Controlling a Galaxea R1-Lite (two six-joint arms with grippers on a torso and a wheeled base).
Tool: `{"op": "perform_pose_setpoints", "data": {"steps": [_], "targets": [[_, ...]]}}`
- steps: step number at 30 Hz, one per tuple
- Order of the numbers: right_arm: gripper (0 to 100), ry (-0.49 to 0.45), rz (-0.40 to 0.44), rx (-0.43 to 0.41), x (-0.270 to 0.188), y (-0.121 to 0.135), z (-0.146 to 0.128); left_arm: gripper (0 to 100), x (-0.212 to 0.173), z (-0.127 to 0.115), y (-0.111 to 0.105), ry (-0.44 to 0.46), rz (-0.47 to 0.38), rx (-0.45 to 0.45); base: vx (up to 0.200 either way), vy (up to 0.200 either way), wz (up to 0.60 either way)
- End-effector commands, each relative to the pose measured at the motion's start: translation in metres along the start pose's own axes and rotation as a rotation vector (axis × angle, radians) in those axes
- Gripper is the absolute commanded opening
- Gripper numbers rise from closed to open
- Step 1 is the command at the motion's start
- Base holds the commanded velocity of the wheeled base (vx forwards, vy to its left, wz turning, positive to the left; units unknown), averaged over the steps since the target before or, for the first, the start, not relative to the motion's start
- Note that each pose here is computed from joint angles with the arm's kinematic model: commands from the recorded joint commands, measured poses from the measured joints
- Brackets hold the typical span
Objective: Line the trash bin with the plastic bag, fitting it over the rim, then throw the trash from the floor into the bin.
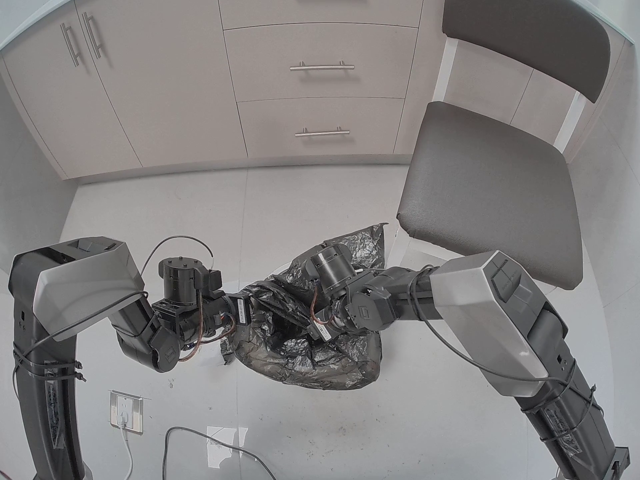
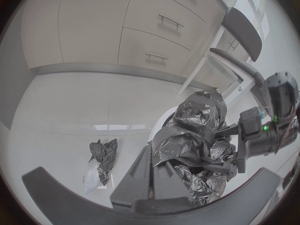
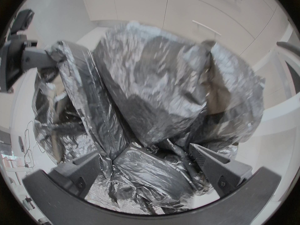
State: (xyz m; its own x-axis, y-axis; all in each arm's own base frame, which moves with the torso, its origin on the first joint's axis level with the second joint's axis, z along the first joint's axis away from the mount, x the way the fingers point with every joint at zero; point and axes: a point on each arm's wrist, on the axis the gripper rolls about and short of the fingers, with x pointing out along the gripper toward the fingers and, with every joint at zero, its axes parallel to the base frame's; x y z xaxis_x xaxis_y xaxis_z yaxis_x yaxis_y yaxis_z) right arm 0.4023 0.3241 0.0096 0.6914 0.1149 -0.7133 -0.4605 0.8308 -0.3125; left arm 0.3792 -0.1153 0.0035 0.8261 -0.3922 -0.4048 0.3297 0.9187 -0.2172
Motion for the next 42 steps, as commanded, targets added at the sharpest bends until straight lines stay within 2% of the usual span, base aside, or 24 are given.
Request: {"op": "perform_pose_setpoints", "data": {"steps": [1,10,16,19,22,26,32,42], "targets": [[100,-0.07,0.002,0.015,-0.025,-0.001,0.019,0,0.0,-0.001,0.0,0.002,-0.001,0.0,0.0,0.0,0.0],[100,-0.182,0.036,0.011,-0.071,0.014,0.045,0,0.0,-0.001,0.0,0.002,-0.001,-0.026,0.0,0.0,0.0],[100,-0.263,0.018,-0.04,-0.064,0.012,0.051,0,-0.002,0.0,-0.001,0.001,-0.002,-0.027,0.0,0.0,0.0],[100,-0.242,0.011,-0.044,-0.051,0.011,0.045,0,-0.002,0.0,-0.003,-0.016,-0.01,-0.024,0.0,0.0,0.0],[100,-0.223,-0.008,-0.027,-0.033,-0.003,0.038,0,-0.005,-0.002,-0.004,-0.015,-0.011,-0.023,0.0,0.0,0.0],[100,-0.257,-0.047,0.013,-0.023,-0.026,0.04,0,-0.008,-0.005,-0.005,-0.025,-0.016,-0.021,0.0,0.0,0.0],[100,-0.288,-0.078,0.051,-0.028,-0.05,0.047,0,-0.008,-0.006,-0.007,-0.025,-0.02,-0.019,0.0,0.0,0.0],[100,-0.256,-0.088,0.061,-0.017,-0.058,0.039,0,-0.007,-0.008,-0.012,-0.02,-0.034,-0.014,0.0,0.0,0.0]]}}
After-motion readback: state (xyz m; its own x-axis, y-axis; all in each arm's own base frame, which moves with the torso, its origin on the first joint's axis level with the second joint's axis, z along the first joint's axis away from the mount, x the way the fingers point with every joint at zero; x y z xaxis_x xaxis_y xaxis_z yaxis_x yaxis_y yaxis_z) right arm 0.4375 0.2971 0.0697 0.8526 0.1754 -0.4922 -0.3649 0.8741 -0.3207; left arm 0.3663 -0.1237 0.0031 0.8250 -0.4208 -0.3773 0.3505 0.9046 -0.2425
